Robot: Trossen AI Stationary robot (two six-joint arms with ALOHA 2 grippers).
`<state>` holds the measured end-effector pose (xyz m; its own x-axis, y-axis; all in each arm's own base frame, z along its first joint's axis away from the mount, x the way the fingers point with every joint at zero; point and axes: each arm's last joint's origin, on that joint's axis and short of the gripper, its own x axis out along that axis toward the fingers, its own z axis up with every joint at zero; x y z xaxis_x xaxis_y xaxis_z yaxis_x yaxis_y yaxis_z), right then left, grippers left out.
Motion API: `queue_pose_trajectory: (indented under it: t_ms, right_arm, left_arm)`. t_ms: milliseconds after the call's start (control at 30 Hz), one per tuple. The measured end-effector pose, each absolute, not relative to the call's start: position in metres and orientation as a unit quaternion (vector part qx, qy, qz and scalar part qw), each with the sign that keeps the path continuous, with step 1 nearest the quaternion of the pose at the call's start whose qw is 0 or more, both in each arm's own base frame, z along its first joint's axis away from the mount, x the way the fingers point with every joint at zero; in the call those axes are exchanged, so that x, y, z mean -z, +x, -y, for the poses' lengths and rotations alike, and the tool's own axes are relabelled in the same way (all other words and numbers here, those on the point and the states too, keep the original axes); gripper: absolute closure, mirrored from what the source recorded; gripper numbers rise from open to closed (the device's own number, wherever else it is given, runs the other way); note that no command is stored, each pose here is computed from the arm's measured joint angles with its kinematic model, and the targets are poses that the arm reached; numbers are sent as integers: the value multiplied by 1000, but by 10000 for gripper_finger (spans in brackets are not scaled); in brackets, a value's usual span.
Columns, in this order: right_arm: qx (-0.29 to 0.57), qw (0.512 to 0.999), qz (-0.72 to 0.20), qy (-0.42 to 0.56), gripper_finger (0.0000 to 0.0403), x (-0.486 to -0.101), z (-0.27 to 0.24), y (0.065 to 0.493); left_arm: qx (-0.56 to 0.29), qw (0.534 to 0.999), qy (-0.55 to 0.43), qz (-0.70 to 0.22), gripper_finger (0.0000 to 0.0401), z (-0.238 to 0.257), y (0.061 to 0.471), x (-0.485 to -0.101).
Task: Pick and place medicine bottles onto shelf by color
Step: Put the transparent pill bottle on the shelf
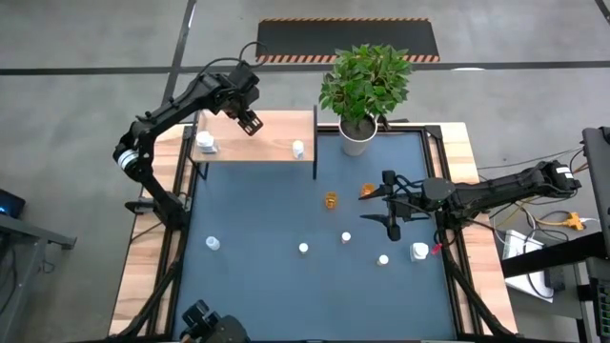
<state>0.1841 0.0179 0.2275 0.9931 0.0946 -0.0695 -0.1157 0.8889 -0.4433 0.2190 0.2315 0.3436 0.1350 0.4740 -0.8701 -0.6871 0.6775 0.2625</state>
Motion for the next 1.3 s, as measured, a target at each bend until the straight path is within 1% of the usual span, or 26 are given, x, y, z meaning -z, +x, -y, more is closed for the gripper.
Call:
queue_pose_trajectory:
  t_ms: [167, 300, 400, 567, 733, 867, 967, 1100, 1200, 1300]
  right_arm:
    - [-54, 972, -23, -229, 188, -227, -18, 184]
    - [-54, 971, -23, -230, 188, -227, -18, 184]
    - [-54, 971, -22, -230, 188, -228, -18, 184]
    - [-54, 971, -21, -230, 188, -228, -18, 184]
    - [-54, 972, -22, -229, 188, -228, -18, 184]
    - [-54, 972, -23, -228, 188, -227, -18, 184]
    - [-54, 972, -24, -228, 188, -227, -18, 184]
    - [-55, 972, -24, -228, 188, -227, -18, 184]
    - [-55, 972, -24, -227, 188, -227, -18, 184]
    - [-55, 972, -24, -227, 188, -227, -18, 184]
  left_arm:
    - [-390, 746, -103, -530, 218, -223, 211, -356]
    - [-394, 747, -119, -522, 218, -208, 206, -366]
    - [-393, 763, -140, -493, 218, -190, 208, -376]
    - [-342, 811, -128, -457, 218, -147, 225, -390]
    - [-273, 860, -110, -417, 218, -94, 249, -398]
    - [-208, 880, -107, -412, 218, -47, 264, -397]
    - [-169, 883, -116, -422, 218, -12, 271, -391]
    - [-135, 874, -140, -445, 218, 31, 276, -377]
    - [-126, 861, -160, -467, 218, 59, 275, -361]
    - [-136, 839, -189, -492, 218, 81, 271, -342]
